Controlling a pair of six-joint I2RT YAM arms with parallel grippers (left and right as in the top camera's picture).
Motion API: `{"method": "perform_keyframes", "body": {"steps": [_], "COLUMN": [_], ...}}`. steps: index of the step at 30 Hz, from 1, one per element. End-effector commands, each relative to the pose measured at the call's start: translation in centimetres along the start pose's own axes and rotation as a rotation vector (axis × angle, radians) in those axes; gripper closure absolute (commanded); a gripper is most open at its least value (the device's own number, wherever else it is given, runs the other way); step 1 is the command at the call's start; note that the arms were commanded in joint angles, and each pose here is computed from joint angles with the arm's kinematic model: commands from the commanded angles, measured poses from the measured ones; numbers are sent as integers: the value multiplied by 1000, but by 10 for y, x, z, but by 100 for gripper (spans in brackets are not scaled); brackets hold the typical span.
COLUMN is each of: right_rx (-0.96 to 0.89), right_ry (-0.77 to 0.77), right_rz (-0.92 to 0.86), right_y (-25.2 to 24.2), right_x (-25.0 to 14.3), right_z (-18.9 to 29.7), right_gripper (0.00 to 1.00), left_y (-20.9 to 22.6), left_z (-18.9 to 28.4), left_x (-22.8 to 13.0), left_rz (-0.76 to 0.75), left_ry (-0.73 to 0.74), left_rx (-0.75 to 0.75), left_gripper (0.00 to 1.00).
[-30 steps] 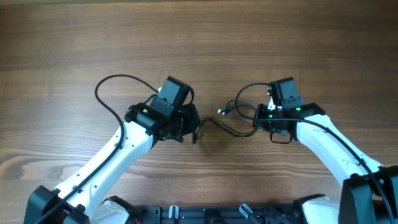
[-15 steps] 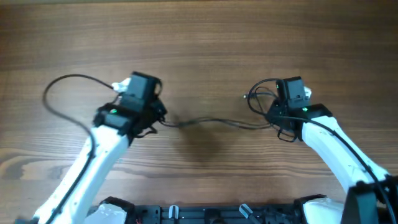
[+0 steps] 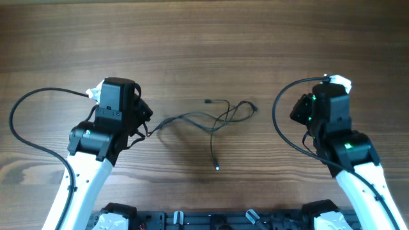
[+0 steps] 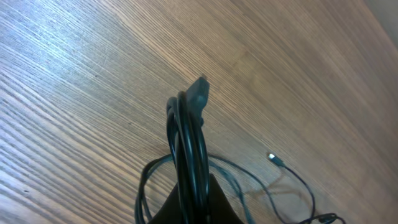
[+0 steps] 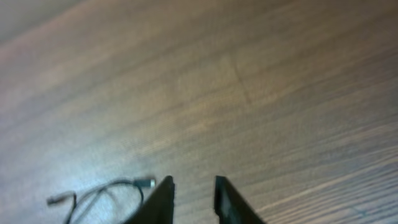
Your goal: Untangle cables
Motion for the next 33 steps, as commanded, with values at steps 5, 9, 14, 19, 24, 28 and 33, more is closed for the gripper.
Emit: {"method": "perform_keyframes", "body": {"steps": [5,9,14,19,24,28,33], "right_rx": [35,75,228,417,627,647,561], "right_ry": [201,261,304,348,444,576,649], "right_rz": [65,68,166,206,280,331,305], "right_y": [11,17,34,56,74,76,70], "right_x": [-26,-34,-39,-44,-59,-91,-106], "right_z": [-30,-36,-33,-25,-14,-29,-49], "right_gripper": [66,60,55,52,52,52,51], "left_y": [-62,-81,-97,-87,-82,-84,-77], "left_z": [9,-18,-46,-48,-50,-64,-97], "left_x": [-21,-61,-92,-79,-83,-100,-132], "left_rz": [-258,-370,-465,-459,-408,-412,-439], "left_ry": [185,319,354,259,288,401,582], "left_rx": [-436,-415,-364,-264,-234,-252,-219], "left_gripper": [96,94,51,45,43,38,36]}}
Point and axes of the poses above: each gripper's point midway between its finger pads, its own z axis back along the fingers, its own y axis along the line the jaws close on, x = y × z, the point moved 5 cm from there along z, back along the fingers, and after that the axes turned 2 degrees about -z, right-handed, at the moved point
